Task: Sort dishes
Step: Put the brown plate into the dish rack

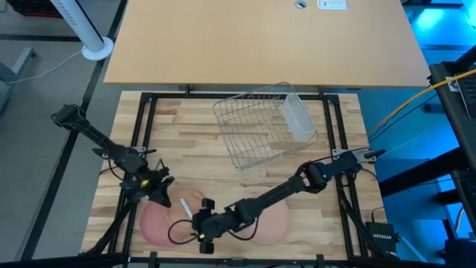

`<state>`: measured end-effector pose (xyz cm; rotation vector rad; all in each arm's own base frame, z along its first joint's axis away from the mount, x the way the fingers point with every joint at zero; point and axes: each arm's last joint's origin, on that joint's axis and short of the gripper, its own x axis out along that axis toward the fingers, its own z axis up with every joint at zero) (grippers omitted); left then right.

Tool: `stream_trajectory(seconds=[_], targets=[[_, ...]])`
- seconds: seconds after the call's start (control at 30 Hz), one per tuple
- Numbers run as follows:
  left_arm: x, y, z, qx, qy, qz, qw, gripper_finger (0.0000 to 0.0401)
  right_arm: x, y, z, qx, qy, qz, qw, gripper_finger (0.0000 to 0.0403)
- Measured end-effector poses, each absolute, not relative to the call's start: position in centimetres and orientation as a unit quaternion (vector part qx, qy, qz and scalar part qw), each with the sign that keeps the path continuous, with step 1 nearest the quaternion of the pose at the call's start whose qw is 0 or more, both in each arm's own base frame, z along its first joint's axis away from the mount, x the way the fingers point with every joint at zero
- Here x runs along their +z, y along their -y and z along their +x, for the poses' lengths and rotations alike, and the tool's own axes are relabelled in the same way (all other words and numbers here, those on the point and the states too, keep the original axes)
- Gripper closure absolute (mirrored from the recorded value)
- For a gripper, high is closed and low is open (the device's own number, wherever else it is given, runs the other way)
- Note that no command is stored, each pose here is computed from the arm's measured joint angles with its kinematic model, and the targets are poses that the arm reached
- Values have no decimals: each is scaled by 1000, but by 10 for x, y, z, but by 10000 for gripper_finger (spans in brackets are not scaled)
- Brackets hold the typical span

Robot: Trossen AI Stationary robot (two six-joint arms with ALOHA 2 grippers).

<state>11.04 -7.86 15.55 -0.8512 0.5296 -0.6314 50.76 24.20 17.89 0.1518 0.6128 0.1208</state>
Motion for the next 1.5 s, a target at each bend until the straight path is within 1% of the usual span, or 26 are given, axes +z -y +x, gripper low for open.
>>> stream_trajectory(seconds=[0.1,0.17,0.3,0.4,0.5,0.6,0.67,0.8,0.93,1.0,1.07,1.2,1.3,1.4,1.5], targets=[[140,76,107,-237,-323,-414,817,401,178,-236,509,52,-312,72,946,206],[139,75,108,-210,-326,-399,831,401,178,-235,509,51,-311,72,946,206],[177,79,115,-243,-271,-320,874,401,178,-234,509,52,-311,67,947,206],[206,77,112,-212,-334,-267,879,401,178,-234,509,52,-313,66,946,206],[241,66,99,-131,-410,-225,874,401,178,-234,509,53,-311,66,947,206],[263,55,84,-64,-465,-204,859,401,178,-234,509,52,-313,65,946,206],[269,54,81,-48,-478,-218,849,401,178,-235,509,53,-311,66,947,206],[255,61,81,-10,-527,-253,811,401,178,-235,509,53,-309,67,947,206],[233,70,84,57,-578,-342,739,401,178,-235,510,53,-309,67,947,206],[224,76,85,76,-598,-378,703,401,178,-235,510,52,-308,67,947,206],[219,83,88,57,-607,-400,685,401,179,-235,510,52,-308,66,948,206],[219,96,94,-13,-608,-436,663,401,179,-234,510,50,-307,66,948,206],[224,101,97,-29,-597,-471,649,398,179,-235,510,50,-308,66,948,206],[225,103,99,-14,-590,-501,633,375,178,-235,509,53,-309,66,947,206],[223,104,102,20,-590,-524,615,335,178,-236,509,59,-310,68,946,206]])
